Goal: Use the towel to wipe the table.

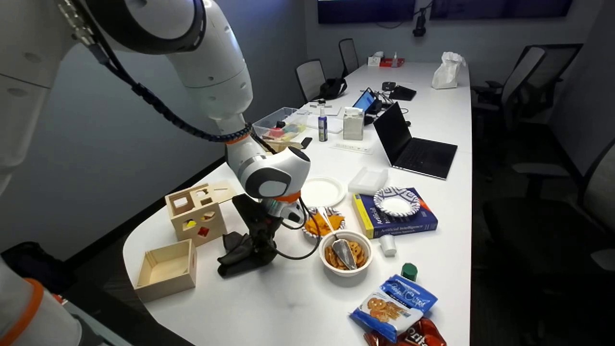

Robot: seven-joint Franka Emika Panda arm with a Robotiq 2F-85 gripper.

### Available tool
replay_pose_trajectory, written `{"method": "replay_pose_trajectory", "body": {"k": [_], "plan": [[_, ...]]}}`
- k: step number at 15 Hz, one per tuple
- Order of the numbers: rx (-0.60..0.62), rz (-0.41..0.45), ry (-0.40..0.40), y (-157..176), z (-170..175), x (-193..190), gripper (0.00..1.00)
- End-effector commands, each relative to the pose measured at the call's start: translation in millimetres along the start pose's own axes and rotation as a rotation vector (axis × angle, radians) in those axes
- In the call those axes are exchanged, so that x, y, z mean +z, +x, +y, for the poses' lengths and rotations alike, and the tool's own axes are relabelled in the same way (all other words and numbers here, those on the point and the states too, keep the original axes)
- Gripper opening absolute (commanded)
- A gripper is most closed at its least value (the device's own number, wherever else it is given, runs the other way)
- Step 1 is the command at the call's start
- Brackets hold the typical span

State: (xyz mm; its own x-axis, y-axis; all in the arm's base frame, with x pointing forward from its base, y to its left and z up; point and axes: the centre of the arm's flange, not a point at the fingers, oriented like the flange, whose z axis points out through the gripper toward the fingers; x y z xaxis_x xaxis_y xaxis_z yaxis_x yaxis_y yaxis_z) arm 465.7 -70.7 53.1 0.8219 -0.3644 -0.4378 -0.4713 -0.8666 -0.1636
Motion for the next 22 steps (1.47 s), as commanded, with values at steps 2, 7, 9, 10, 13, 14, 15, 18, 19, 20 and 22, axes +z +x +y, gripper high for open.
{"method": "replay_pose_trajectory", "body": {"k": [2, 7, 9, 10, 13, 14, 15, 18, 19, 20, 22], "plan": [[0.069, 0.058, 0.104, -44.6, 48.8, -12.9, 0.01], [0.095, 0.192, 0.343, -57.4, 51.5, -28.6, 0.01], [0.072, 0.238, 0.427, -54.7, 39.0, -32.9, 0.01], [0.058, 0.250, 0.456, -52.4, 28.7, -33.2, 0.01], [0.022, 0.275, 0.526, -50.7, 6.4, -26.8, 0.01], [0.010, 0.277, 0.539, -50.8, 1.0, -24.2, 0.01], [-0.002, 0.276, 0.549, -52.2, -3.8, -20.8, 0.01], [-0.035, 0.275, 0.582, -55.5, -18.9, -11.8, 0.01], [-0.044, 0.277, 0.590, -56.2, -24.0, -8.5, 0.01], [-0.050, 0.280, 0.597, -55.7, -27.3, -6.5, 0.01], [-0.046, 0.302, 0.602, -53.9, -30.9, -5.0, 0.01]]}}
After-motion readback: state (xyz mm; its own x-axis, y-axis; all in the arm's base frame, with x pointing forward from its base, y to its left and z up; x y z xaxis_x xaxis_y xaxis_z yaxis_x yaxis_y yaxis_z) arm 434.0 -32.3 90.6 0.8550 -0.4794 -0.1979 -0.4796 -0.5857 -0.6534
